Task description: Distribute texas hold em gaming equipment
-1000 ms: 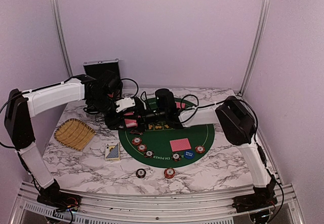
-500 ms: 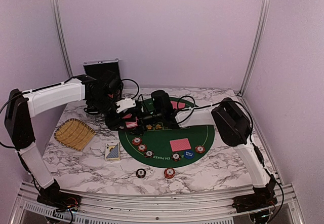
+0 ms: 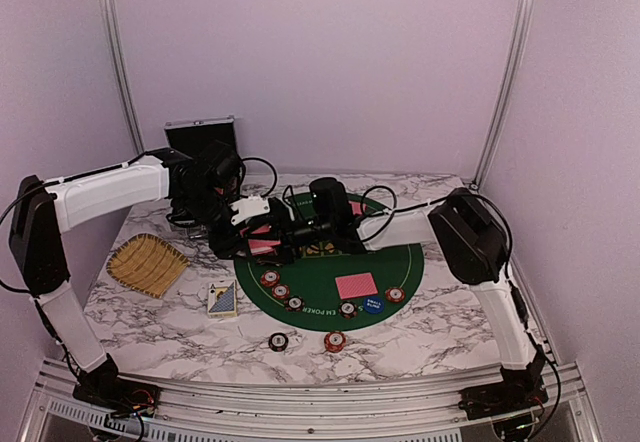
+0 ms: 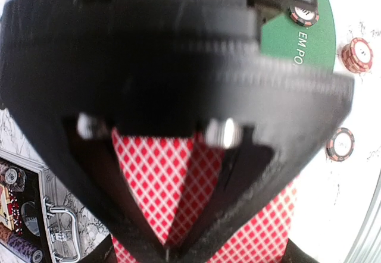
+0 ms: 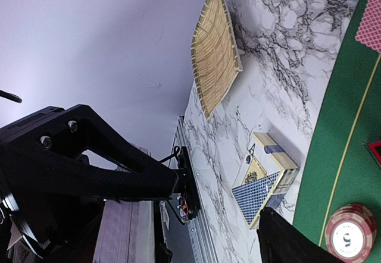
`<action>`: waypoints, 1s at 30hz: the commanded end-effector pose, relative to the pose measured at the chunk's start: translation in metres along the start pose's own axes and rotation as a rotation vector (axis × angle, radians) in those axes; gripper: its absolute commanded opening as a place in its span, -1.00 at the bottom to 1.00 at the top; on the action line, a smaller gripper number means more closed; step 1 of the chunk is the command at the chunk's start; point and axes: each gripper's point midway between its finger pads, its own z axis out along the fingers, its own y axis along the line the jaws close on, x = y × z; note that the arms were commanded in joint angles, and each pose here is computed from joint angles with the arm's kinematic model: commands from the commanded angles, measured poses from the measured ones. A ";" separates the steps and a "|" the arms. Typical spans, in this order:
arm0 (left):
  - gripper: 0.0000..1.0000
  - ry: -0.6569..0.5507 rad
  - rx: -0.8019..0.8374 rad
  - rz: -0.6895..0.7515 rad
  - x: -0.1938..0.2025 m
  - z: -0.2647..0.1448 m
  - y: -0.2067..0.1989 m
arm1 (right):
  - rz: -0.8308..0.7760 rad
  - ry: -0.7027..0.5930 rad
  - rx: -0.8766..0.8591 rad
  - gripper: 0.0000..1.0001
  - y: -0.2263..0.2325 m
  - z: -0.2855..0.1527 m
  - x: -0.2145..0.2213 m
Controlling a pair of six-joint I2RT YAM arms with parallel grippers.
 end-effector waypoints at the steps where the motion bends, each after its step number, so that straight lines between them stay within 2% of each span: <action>1: -1.00 -0.033 -0.008 0.010 -0.006 -0.013 -0.001 | -0.025 -0.018 -0.001 0.61 0.011 -0.013 -0.004; 15: -1.00 -0.009 -0.011 0.010 0.001 -0.008 -0.001 | -0.102 -0.038 -0.030 0.59 0.059 -0.041 -0.007; 20: -1.00 -0.008 -0.010 0.011 0.001 -0.007 -0.001 | -0.104 -0.040 -0.023 0.39 0.060 -0.047 -0.004; 30: -1.00 -0.008 -0.014 0.010 0.001 -0.009 -0.001 | -0.082 -0.019 -0.002 0.13 0.046 -0.049 0.006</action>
